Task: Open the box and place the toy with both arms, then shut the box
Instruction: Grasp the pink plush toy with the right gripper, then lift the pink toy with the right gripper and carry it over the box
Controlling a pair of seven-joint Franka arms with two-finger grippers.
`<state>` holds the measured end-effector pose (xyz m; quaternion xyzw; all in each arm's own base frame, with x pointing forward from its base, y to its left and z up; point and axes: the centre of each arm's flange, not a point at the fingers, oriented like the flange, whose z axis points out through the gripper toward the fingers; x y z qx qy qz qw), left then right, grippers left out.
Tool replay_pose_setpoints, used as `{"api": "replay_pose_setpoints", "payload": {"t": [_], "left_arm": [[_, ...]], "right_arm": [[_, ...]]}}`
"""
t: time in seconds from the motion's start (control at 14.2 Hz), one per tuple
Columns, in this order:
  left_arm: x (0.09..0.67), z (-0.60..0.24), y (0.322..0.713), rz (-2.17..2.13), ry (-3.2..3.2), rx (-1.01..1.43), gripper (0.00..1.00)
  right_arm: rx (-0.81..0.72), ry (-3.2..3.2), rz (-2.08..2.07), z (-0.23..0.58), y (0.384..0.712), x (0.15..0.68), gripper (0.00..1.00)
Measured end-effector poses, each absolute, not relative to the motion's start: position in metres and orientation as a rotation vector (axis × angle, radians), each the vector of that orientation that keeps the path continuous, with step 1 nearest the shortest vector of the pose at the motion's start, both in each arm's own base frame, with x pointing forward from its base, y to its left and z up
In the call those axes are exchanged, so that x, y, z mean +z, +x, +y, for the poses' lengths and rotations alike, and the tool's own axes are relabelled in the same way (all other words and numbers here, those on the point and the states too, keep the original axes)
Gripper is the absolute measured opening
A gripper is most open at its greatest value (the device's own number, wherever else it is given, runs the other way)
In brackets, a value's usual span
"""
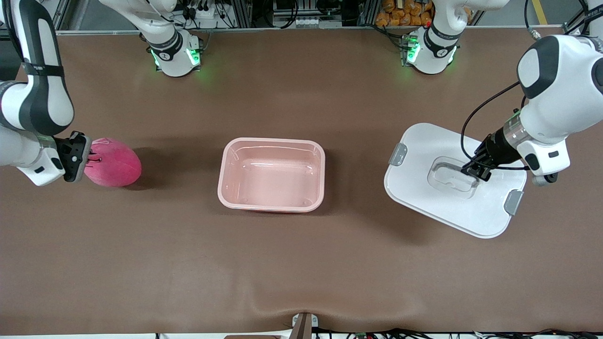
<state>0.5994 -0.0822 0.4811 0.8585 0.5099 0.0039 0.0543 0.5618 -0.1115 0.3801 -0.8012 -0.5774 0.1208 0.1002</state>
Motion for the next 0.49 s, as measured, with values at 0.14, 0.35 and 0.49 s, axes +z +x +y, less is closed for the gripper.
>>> {"api": "replay_pose_setpoints", "payload": {"t": [0.14,0.35,0.49], "left_arm": [[0.475,-0.082,0.62,1.527,2.616,0.046,0.07],[0.46,-0.079,0.666,1.471,2.652,0.106,0.07],[0.444,-0.074,0.7,1.415,2.677,0.168,0.07]], "right_arm": [[0.372,-2.405,-1.629,-0.104,0.566,0.397,0.11],[0.385,-2.447,-1.498,-0.074,0.572,0.425,0.11],[0.395,-2.479,-1.431,-0.053,0.577,0.445,0.11]]}}
